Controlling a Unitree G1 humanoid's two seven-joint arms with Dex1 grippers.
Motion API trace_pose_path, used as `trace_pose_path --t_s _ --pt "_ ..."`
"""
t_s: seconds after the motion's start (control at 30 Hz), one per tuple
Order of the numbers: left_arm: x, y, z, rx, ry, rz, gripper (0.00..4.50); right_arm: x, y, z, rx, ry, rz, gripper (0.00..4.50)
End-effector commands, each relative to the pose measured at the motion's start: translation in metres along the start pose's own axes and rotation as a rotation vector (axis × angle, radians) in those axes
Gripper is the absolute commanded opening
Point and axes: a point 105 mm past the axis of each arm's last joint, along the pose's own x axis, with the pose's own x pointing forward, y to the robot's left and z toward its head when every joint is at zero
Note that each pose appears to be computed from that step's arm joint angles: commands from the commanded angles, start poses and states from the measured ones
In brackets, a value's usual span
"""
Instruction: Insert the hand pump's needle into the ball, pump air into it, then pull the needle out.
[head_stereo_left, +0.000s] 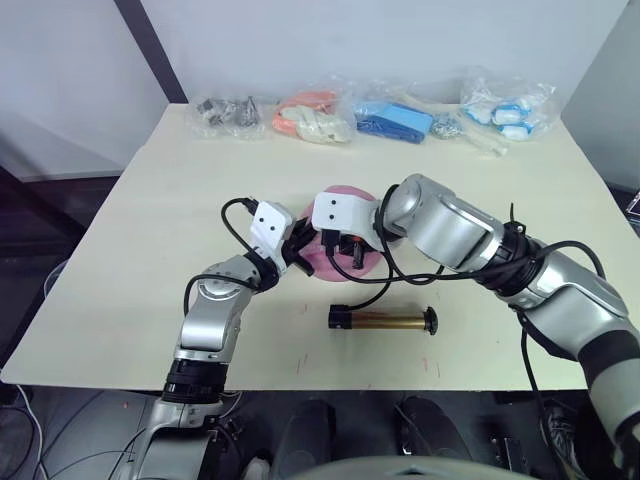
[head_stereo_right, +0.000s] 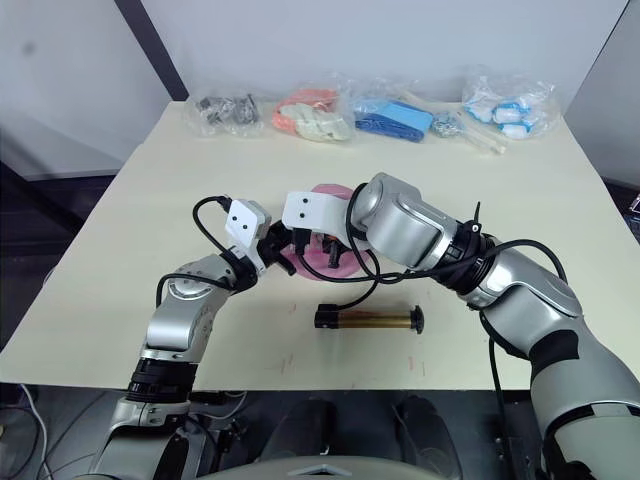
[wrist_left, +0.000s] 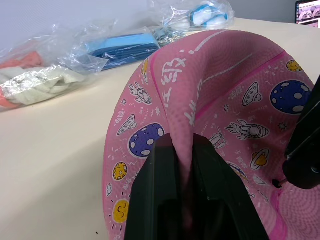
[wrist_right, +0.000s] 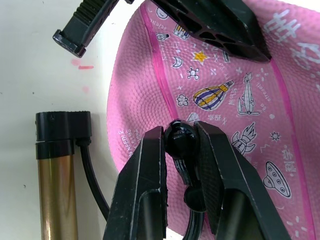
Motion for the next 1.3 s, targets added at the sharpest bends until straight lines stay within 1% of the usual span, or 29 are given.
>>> trace_pose_path --t_s 0.03,0.53,1.1,1.3 --pt "-0.001 -0.010 -0.028 -0.062 0.102 -0.028 0.00 0.015 0.006 -0.024 0.031 0.079 0.031 0.35" --pt "-0.003 -0.006 -0.030 -0.073 0.105 -0.023 0.00 0.022 0.008 -0.047 0.040 0.142 0.032 0.35" --pt "-0.005 -0.007 -0.032 -0.084 0.118 -0.029 0.00 0.036 0.008 -0.060 0.034 0.179 0.022 0.35" --pt "-0.006 -0.005 -0.031 -0.090 0.121 -0.024 0.00 0.041 0.007 -0.069 0.020 0.207 0.010 0.35"
